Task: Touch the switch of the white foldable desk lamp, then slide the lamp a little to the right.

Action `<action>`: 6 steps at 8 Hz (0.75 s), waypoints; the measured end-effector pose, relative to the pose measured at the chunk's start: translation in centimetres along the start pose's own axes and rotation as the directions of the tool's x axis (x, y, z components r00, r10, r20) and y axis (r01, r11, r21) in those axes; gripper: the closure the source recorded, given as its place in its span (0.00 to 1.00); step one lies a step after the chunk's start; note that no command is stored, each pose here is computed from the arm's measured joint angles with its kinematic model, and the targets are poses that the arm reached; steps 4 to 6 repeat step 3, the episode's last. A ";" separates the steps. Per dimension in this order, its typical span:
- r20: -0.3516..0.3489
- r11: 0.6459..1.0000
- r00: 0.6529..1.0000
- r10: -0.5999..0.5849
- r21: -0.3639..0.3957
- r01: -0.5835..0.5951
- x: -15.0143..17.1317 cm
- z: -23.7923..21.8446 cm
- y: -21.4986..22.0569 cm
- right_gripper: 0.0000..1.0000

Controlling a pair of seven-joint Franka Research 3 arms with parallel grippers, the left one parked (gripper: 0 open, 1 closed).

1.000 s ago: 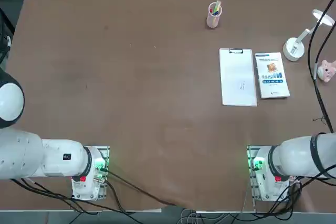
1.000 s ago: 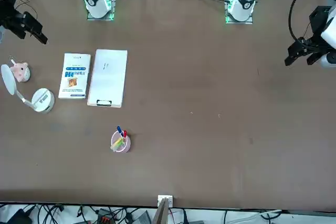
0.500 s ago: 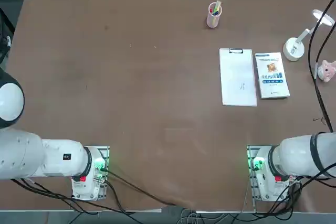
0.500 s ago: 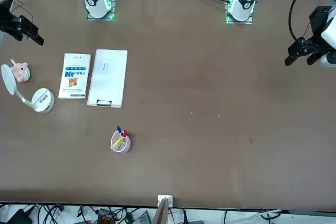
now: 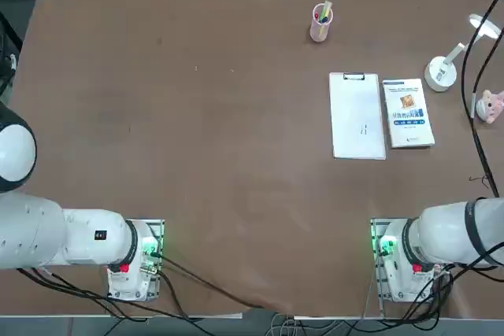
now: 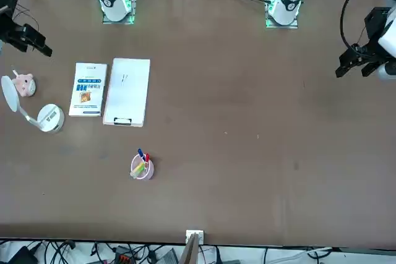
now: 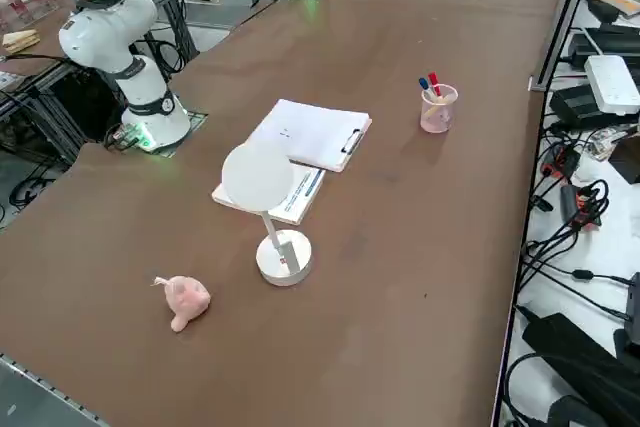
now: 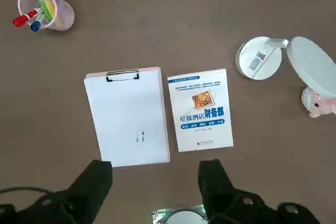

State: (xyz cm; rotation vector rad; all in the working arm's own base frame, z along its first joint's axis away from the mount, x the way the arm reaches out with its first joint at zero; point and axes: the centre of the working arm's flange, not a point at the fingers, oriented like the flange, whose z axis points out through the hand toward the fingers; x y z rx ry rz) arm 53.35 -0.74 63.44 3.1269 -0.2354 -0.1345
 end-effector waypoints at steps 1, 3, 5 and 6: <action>0.002 1.000 1.000 -0.001 0.000 0.001 0.5 0.5 -0.1 0.00; 0.009 1.000 1.000 -0.002 -0.001 0.002 1.1 1.2 -0.2 0.00; 0.009 1.000 1.000 -0.002 -0.001 0.002 1.1 1.2 -0.2 0.00; 0.009 1.000 1.000 -0.002 -0.001 0.002 1.1 1.2 -0.2 0.00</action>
